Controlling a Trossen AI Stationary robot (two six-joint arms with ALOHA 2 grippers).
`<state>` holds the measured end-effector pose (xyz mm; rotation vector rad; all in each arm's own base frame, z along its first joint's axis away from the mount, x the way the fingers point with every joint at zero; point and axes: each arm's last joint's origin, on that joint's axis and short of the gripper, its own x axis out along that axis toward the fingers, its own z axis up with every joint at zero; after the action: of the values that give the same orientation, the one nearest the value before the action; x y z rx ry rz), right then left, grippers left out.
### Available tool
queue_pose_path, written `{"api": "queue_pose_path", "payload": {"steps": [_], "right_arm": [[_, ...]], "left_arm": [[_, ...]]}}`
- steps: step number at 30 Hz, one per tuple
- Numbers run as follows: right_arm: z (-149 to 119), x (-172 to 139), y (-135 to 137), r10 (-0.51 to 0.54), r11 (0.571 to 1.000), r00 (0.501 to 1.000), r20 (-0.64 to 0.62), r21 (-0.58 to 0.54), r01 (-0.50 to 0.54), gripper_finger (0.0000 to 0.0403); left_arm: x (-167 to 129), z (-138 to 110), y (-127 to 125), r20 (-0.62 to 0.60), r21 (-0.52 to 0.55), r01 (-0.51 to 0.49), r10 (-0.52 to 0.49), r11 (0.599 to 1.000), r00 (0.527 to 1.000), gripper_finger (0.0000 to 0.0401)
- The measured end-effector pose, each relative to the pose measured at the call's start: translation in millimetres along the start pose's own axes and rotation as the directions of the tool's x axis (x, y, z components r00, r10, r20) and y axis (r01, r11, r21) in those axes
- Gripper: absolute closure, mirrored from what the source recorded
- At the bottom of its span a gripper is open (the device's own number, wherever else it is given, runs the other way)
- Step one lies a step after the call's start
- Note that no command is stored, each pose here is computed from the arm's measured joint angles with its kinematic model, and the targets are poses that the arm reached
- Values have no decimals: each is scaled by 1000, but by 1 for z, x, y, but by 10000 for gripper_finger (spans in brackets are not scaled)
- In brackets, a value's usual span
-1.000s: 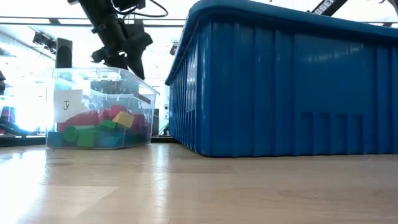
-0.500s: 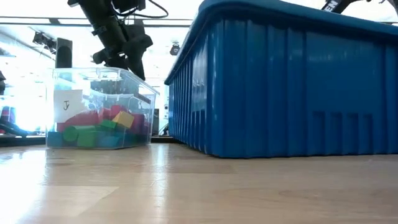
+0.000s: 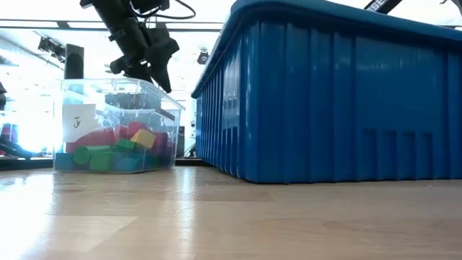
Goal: Sort blocks
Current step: Put the yellow block into the transparent bin
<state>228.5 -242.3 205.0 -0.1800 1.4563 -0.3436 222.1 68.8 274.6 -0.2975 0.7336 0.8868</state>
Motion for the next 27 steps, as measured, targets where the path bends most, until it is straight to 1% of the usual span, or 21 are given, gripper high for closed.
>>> {"api": "queue_pose_path", "payload": {"steps": [3, 5, 7, 10, 15, 19, 23, 25, 27], "right_arm": [[-7, -1, -9, -7, 989, 1000, -23, 150, 10, 97], [-10, 1, -14, -4, 964, 1000, -12, 264, 7, 97], [-13, 6, -15, 17, 943, 1000, -3, 332, -15, 97], [-16, 20, -11, 45, 941, 999, -29, 337, -33, 97], [-9, 34, -4, 35, 945, 995, -89, 328, -4, 97], [-3, 35, 3, 81, 950, 995, -59, 308, -59, 97], [3, 21, 10, 90, 953, 996, 4, 291, -87, 97], [5, 10, 16, 121, 953, 991, 55, 274, -131, 97], [5, -6, 17, 116, 954, 988, 106, 265, -141, 97]], "left_arm": [[0, 1, -1, 11, -6, 5, -5, 1000, 1000, 128], [0, 2, -1, 17, -10, 9, -9, 1000, 1000, 128], [0, 2, -1, 23, -13, 12, -12, 1000, 1000, 128], [0, 4, -2, 35, -19, 19, -18, 1000, 999, 128], [0, 4, -2, 38, -20, 20, -19, 1000, 999, 128], [0, 4, -2, 39, -21, 21, -20, 1000, 999, 128], [0, 4, -2, 39, -21, 21, -20, 1000, 999, 128], [0, 4, -2, 39, -21, 21, -20, 1000, 999, 128], [0, 4, -2, 40, -22, 21, -20, 1000, 999, 128]]}}
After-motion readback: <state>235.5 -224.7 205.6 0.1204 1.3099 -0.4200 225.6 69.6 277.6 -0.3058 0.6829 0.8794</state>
